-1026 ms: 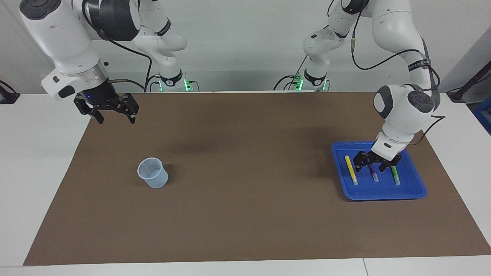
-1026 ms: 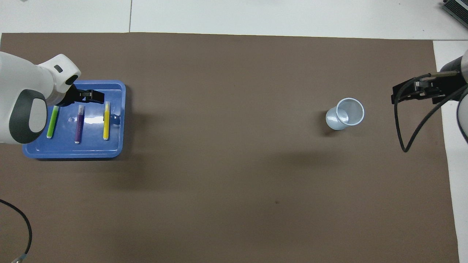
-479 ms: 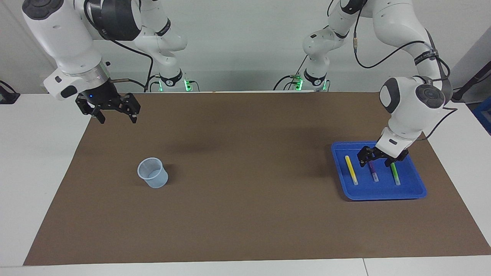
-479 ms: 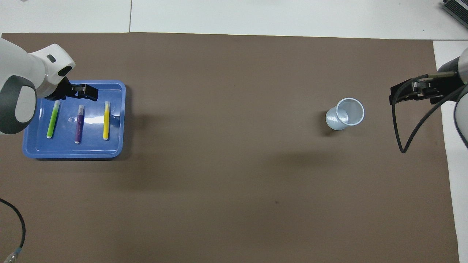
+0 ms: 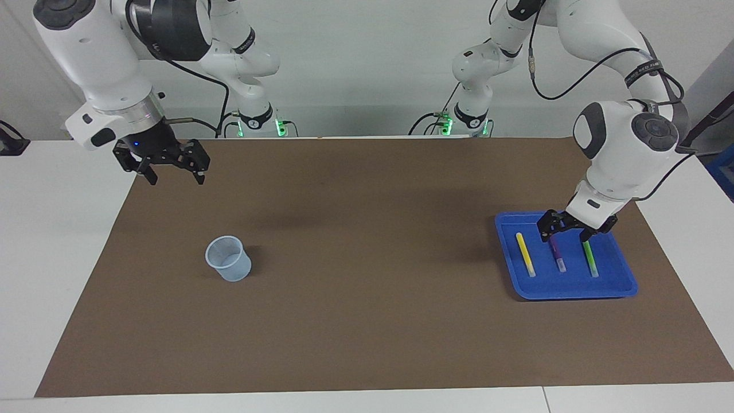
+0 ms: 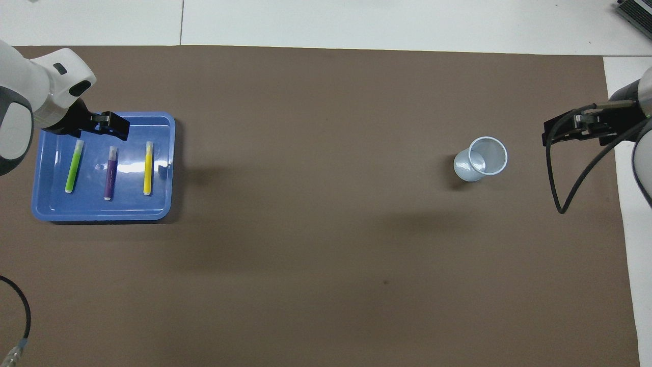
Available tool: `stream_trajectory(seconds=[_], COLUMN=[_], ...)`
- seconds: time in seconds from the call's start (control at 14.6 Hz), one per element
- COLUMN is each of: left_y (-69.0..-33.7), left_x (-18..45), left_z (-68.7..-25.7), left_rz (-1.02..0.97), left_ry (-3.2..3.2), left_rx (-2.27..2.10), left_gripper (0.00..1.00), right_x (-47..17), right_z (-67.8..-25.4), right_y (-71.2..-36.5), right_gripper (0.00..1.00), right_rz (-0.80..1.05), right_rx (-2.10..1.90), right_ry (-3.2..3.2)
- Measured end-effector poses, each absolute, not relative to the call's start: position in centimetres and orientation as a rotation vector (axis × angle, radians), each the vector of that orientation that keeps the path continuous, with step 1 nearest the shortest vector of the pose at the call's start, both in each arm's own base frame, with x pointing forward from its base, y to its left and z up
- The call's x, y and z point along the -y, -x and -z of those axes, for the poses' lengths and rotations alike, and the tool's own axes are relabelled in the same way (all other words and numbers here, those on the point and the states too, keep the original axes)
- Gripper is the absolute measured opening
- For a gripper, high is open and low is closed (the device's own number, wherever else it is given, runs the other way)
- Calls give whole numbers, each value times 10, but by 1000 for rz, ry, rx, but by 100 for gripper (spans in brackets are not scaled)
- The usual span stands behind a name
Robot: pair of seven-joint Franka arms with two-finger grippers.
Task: Right arm passes pens to left for tray arrangement
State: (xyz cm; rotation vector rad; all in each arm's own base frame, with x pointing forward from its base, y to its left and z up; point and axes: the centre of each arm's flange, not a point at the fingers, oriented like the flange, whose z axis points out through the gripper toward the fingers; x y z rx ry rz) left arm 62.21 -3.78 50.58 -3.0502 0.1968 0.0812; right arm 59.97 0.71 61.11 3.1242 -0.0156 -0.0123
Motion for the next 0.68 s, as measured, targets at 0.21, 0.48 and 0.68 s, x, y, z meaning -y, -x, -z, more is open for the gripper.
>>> stream_trajectory(seconds=[0.21,0.48,0.68], left_y=[-617,-615,-605], left_x=[38,40,50], left_z=[-509,-504,-532], left_rz=[-84,-99,-49], left_ry=[3042,3040,3020], left_rx=[-195,-200,-212], left_gripper=[100,100,100], right_x=[-7,-7,-7], right_z=[-611,-611,-611], right_y=[-600,-600,-600], right_gripper=[100,100,100], right_rz=[13,13,13], right_rx=[16,16,16], right_ry=[-3124,-3124,-3124])
